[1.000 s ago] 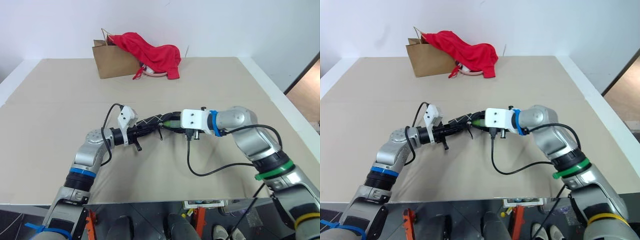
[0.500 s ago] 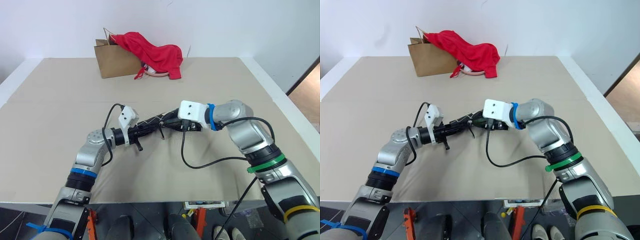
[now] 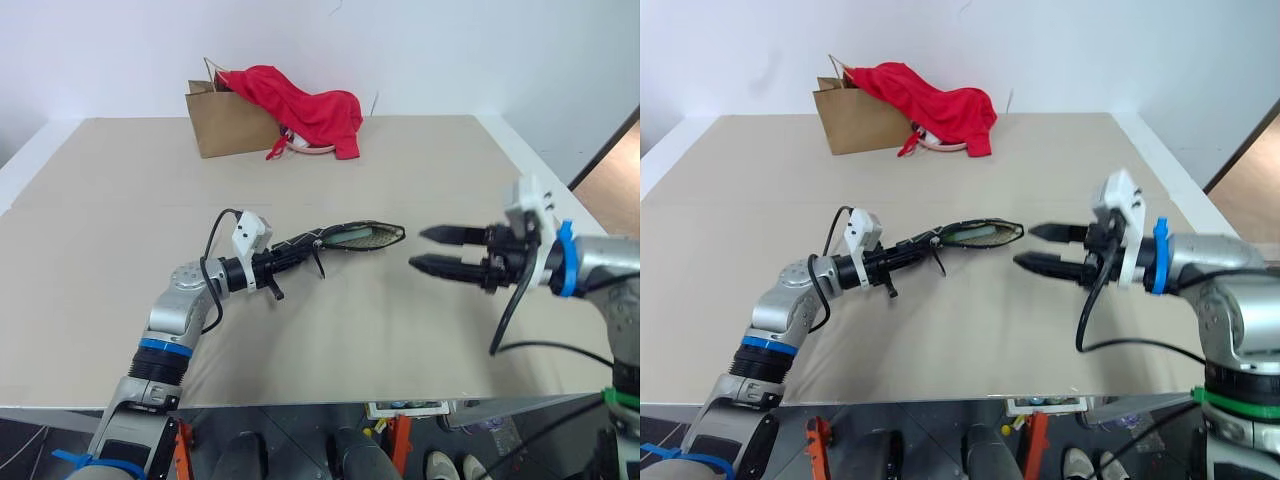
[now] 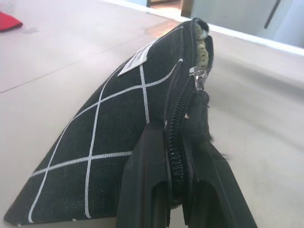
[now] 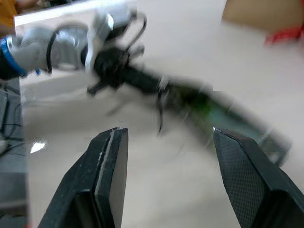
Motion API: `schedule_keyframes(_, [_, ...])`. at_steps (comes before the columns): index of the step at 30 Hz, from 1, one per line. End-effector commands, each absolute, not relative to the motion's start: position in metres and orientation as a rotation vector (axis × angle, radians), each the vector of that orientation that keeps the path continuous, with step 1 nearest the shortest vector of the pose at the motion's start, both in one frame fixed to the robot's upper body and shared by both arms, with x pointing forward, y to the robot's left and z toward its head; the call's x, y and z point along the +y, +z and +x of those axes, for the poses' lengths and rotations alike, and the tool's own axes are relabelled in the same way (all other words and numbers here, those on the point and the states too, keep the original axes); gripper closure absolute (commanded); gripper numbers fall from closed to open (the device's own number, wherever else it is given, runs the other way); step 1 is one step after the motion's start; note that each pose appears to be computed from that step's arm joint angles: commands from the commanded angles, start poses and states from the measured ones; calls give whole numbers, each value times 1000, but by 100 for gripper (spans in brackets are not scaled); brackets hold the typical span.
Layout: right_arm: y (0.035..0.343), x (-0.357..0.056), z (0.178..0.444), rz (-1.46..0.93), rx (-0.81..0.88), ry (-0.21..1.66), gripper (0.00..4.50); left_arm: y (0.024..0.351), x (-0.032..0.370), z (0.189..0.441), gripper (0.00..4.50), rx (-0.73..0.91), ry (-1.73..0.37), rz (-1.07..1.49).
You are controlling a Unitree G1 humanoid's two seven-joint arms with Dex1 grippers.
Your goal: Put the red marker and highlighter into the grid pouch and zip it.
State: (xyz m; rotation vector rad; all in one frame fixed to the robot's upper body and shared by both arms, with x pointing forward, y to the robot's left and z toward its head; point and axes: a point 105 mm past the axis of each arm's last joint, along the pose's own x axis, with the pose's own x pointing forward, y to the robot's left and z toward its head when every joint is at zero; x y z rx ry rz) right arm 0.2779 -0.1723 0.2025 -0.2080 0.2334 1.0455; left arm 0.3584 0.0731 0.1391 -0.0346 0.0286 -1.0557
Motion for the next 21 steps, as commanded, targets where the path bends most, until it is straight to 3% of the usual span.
schedule_keyframes(1, [174, -145, 272, -217, 289, 1048, 143, 165, 72, 363, 450, -43, -1050, -62])
schedule_keyframes(4, [146, -122, 281, -198, 340, 996, 143, 168, 69, 364, 450, -42, -1056, -71])
schedule_keyframes(8, [136, -108, 323, -191, 337, 823, 143, 170, 66, 364, 450, -39, -1066, -80])
schedule_keyframes(12, [143, -87, 347, -188, 299, 779, 143, 171, 64, 363, 450, -40, -1074, -82])
schedule_keyframes(21, [161, -51, 358, -184, 236, 853, 143, 169, 63, 361, 450, -39, -1074, -76])
